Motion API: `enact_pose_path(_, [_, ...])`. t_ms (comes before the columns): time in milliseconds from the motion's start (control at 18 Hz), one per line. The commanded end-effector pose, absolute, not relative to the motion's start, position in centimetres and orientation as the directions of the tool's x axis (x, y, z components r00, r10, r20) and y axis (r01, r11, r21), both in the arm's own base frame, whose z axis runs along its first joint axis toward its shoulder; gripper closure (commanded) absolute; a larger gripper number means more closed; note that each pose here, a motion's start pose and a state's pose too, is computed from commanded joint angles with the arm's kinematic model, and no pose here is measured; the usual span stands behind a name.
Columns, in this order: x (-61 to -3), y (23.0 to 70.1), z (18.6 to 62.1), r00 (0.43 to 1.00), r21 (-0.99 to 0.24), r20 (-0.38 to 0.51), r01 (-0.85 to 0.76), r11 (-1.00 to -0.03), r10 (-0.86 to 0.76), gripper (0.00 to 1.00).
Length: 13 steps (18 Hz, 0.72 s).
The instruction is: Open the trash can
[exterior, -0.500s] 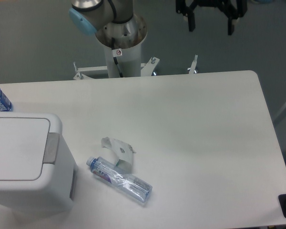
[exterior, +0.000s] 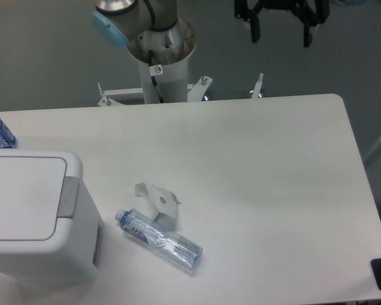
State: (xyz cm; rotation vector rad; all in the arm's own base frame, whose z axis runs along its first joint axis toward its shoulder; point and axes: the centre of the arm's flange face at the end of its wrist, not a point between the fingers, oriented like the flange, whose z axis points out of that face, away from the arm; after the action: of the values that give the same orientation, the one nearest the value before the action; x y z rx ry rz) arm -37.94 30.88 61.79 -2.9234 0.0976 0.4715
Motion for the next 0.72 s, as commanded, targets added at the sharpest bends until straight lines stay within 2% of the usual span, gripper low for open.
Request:
enact_pose_path(167, [-38.4, 32.2, 61.1, 0.943, -0.251, -0.273, 0.121, -0.96, 0.191, 0.0])
enact_pose_path(278, [-37.3, 35.7, 60.3, 0.936, -0.285, -0.231, 0.195, -0.938, 0.265, 0.0])
enact_pose_path(444, [-36.1, 38.1, 59.2, 0.915, -0.31, -0.169, 0.304, -0.901, 0.367, 0.0])
enact_pose_path(556, [-35.0, 40.3, 59.1, 0.892, -0.359, -0.149, 0.353, -0.864, 0.426, 0.0])
enact_pose_path(722, [-33.4, 44.2, 58.4, 0.837, -0.449, -0.053, 0.468, -0.761, 0.545, 0.0])
